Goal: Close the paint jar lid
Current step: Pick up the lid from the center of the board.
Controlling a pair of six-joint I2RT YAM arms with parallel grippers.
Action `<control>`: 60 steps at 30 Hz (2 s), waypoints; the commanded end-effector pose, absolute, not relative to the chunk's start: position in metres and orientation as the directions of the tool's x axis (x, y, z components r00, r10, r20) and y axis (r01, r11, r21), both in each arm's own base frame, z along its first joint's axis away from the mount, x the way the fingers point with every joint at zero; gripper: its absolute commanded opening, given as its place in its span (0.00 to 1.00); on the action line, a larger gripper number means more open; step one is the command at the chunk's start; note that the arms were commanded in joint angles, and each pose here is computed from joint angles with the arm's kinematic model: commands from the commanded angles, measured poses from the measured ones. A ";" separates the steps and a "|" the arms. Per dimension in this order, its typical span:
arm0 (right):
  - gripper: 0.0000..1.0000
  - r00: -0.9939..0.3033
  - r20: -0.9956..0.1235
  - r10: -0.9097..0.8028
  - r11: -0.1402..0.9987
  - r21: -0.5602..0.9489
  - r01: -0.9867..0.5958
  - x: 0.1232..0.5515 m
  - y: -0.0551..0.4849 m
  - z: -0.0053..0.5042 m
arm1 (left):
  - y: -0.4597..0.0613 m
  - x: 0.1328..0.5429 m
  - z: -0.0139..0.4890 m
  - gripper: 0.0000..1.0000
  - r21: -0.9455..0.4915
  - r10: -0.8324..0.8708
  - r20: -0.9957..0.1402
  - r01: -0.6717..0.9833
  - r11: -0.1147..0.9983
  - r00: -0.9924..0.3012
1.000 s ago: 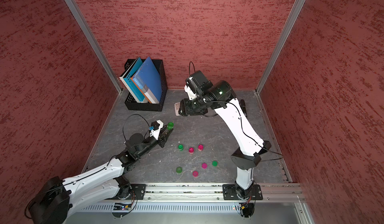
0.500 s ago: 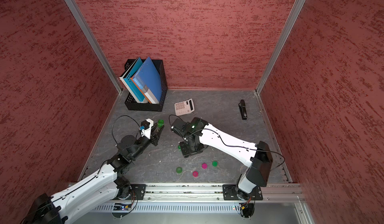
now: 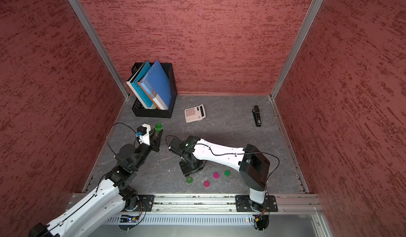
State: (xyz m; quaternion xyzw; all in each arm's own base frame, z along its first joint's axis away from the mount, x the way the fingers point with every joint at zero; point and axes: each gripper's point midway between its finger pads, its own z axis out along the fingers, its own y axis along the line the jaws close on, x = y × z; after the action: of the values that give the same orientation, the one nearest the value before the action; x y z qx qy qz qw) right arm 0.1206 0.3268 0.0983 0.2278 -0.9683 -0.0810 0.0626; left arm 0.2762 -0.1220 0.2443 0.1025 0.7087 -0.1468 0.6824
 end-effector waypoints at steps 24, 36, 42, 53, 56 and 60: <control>0.50 -0.790 0.208 -0.577 0.816 0.188 -0.546 0.101 0.336 0.036 | -0.097 0.266 0.248 0.28 -0.116 -0.105 -0.993 0.266 0.957 -0.055; 0.50 -0.776 0.211 -0.595 0.804 0.180 -0.567 0.105 0.340 0.020 | -0.093 0.261 0.252 0.29 -0.118 -0.107 -0.993 0.261 0.958 -0.056; 0.49 -0.775 0.210 -0.596 0.803 0.176 -0.570 0.106 0.341 0.017 | -0.091 0.258 0.253 0.29 -0.118 -0.108 -0.993 0.258 0.959 -0.053; 0.38 -0.781 0.200 -0.592 0.806 0.158 -0.570 0.111 0.342 0.014 | -0.090 0.258 0.251 0.29 -0.118 -0.107 -0.993 0.251 0.961 -0.058; 0.36 -0.782 0.198 -0.591 0.807 0.152 -0.571 0.112 0.342 0.015 | -0.090 0.258 0.250 0.29 -0.119 -0.107 -0.993 0.251 0.961 -0.059; 0.36 -0.783 0.197 -0.590 0.808 0.149 -0.571 0.112 0.343 0.014 | -0.089 0.258 0.250 0.29 -0.122 -0.111 -0.992 0.249 0.961 -0.060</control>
State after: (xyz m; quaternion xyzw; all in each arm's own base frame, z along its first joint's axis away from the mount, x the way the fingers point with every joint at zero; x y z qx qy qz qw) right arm 0.1073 0.3365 0.0202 0.3014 -0.9433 -0.0474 0.1309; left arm 0.2583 -0.0944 0.2423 0.0614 0.7221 -0.1319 0.6763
